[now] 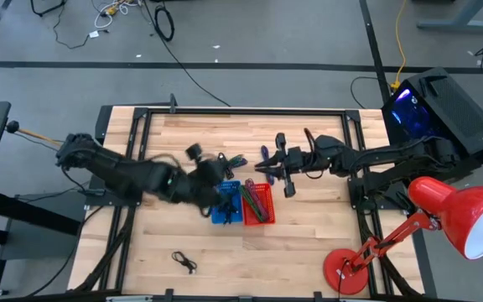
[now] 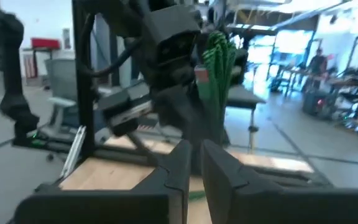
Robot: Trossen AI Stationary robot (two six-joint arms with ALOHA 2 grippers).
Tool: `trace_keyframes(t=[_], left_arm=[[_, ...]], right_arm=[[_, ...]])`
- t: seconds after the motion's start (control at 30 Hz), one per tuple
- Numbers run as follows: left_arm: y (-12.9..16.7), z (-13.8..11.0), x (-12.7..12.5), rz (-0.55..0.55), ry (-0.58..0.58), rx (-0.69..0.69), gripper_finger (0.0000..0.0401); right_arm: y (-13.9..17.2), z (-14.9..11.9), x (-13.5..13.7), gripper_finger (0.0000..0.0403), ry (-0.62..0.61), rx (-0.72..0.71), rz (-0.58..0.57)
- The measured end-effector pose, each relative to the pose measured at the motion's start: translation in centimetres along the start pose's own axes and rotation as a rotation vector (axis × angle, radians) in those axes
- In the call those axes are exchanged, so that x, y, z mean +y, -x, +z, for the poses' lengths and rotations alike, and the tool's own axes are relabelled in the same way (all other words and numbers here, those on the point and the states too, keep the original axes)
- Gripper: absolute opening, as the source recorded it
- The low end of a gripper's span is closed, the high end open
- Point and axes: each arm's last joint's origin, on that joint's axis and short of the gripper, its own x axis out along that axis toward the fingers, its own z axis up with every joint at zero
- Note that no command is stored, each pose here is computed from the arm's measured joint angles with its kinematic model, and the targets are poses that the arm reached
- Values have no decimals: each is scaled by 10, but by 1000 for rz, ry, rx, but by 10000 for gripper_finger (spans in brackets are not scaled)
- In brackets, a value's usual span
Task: Pick & Place USB Port
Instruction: Put the black and green USB cable into the red basket
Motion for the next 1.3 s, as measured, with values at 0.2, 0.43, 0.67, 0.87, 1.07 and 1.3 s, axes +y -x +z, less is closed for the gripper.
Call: trace_keyframes(t=[0.2, 0.43, 0.67, 0.87, 1.07, 1.3], left_arm=[[-27, 30, 13, -206, -18, -132, 19], [-42, 39, 26, -295, -2, -185, 19], [-56, 44, 27, -327, 13, -232, 19], [-66, 43, 16, -376, 18, -255, 19], [-75, 41, 13, -363, 16, -238, 19], [-75, 38, 14, -306, 9, -208, 76]], right_arm=[[0, 4, -3, 49, 59, -34, -108], [1, 6, -4, 112, 86, -50, -129], [1, 11, -6, 175, 94, -102, -157], [2, 11, -8, 189, 89, -94, -239], [1, 7, -5, 85, 83, -49, -271], [1, 5, -6, 11, 85, -23, -268]])
